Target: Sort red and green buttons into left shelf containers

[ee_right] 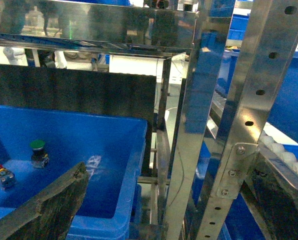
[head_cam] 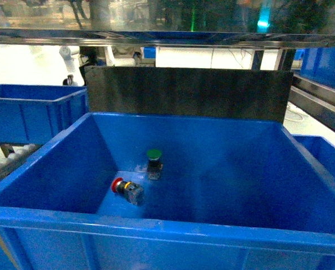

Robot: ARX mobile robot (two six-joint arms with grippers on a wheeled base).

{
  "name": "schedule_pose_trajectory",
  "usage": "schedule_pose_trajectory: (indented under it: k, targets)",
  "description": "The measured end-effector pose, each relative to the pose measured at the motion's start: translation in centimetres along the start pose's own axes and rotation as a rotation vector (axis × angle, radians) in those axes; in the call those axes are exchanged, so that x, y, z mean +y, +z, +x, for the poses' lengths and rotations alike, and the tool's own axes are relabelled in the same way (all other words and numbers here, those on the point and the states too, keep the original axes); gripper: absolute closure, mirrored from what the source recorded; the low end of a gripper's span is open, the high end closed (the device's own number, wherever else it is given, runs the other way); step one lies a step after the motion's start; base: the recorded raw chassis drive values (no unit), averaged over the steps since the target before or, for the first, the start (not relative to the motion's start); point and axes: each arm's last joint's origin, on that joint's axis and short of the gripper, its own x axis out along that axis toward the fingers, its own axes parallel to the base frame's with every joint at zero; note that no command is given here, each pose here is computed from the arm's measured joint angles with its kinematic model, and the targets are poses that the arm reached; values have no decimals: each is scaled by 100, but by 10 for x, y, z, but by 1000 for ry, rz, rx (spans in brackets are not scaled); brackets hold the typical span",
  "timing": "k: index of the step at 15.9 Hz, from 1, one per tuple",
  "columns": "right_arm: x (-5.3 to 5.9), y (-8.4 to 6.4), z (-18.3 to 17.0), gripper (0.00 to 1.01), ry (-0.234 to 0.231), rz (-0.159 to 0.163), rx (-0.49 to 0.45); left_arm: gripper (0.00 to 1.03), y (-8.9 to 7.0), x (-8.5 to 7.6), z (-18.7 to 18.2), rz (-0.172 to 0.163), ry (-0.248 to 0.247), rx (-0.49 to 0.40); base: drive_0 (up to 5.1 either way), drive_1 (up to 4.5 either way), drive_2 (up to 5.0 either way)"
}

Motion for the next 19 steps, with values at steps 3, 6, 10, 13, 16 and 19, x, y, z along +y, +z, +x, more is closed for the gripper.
schedule_pose_trajectory:
  k: [3,6,10,13,16,19]
  targets:
    - [0,0,0,20,0,1,-1,45,-25,14,-9,55,-3,-71,0,0,0]
    - [0,0,0,49,0,1,0,74,-44,22,-13,75,-6,-58,0,0,0]
    - [0,0,0,97,0,1,0,101,-60,39,-20,76,19,-67,0,0,0]
    - [0,0,0,99,0,1,-1,101,-72,38,-24,77,-11,-63,0,0,0]
    - [0,0,0,99,0,1,0,101,-80,39,-27,78,-10,-61,0,0,0]
    - [0,0,0,99,0,1,-1,101,-87,40,-34,78,-8,-38,0,0,0]
